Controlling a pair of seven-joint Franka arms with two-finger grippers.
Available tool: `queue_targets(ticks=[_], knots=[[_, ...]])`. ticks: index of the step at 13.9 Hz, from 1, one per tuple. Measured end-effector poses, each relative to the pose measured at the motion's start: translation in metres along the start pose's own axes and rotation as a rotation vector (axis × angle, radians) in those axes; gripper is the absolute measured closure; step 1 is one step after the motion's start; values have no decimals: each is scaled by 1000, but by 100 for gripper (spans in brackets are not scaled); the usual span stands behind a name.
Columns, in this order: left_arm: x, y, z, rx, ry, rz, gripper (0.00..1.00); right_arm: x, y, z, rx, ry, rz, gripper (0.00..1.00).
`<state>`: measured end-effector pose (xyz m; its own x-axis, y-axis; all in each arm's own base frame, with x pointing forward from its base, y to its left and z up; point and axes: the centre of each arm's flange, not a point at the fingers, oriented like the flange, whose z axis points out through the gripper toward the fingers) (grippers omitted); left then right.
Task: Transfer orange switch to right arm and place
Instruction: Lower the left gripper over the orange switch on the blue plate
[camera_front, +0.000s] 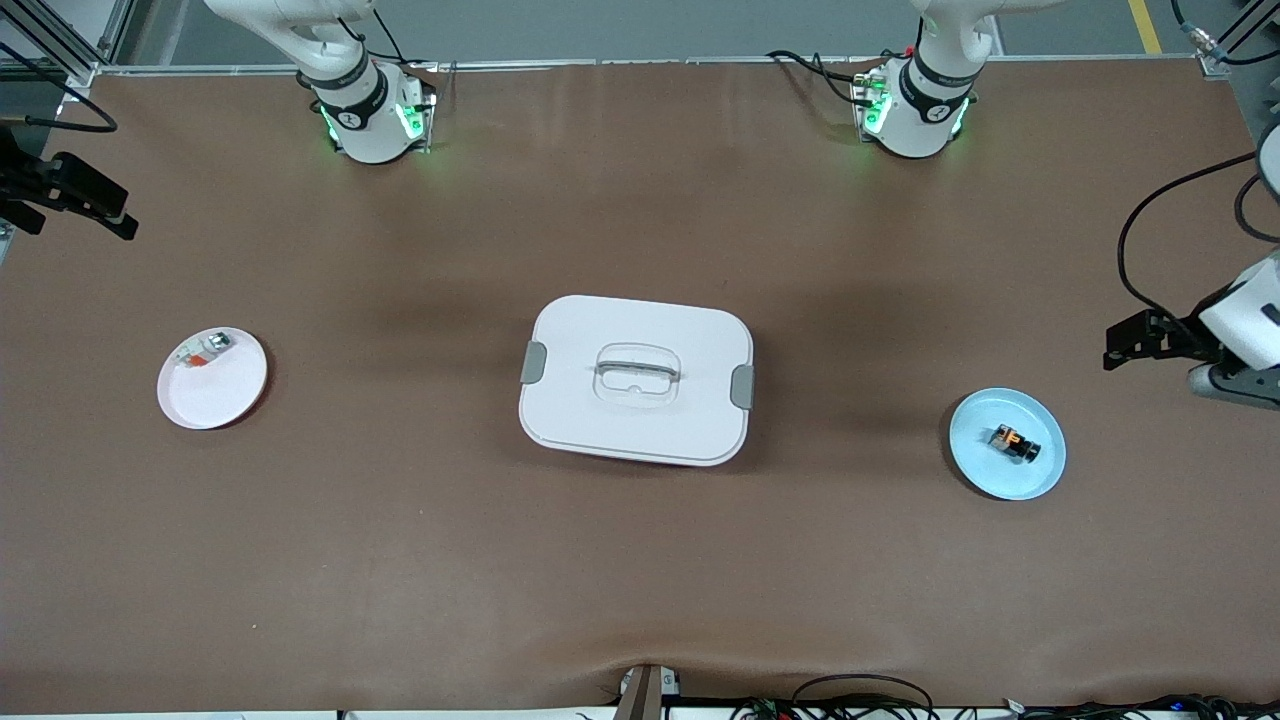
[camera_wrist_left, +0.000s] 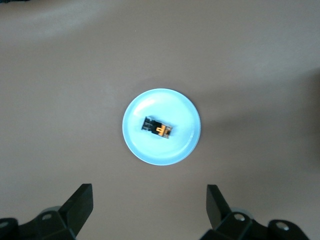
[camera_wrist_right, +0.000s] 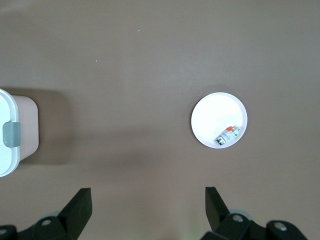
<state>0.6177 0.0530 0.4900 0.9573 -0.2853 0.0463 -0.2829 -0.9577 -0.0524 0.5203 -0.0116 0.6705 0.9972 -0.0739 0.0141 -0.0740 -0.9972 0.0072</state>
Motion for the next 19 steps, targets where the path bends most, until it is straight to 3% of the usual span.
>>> queue_targets(ticks=[3,9,19], knots=[[-3,0,47,56,-24,88,0,0,1,0,0,0,1,0],[-1,10,148,44,-35,193,0,0,2,0,0,2,-1,0],[11,20,232,45,-12,244,0,0,-1,0,0,3,-22,0]])
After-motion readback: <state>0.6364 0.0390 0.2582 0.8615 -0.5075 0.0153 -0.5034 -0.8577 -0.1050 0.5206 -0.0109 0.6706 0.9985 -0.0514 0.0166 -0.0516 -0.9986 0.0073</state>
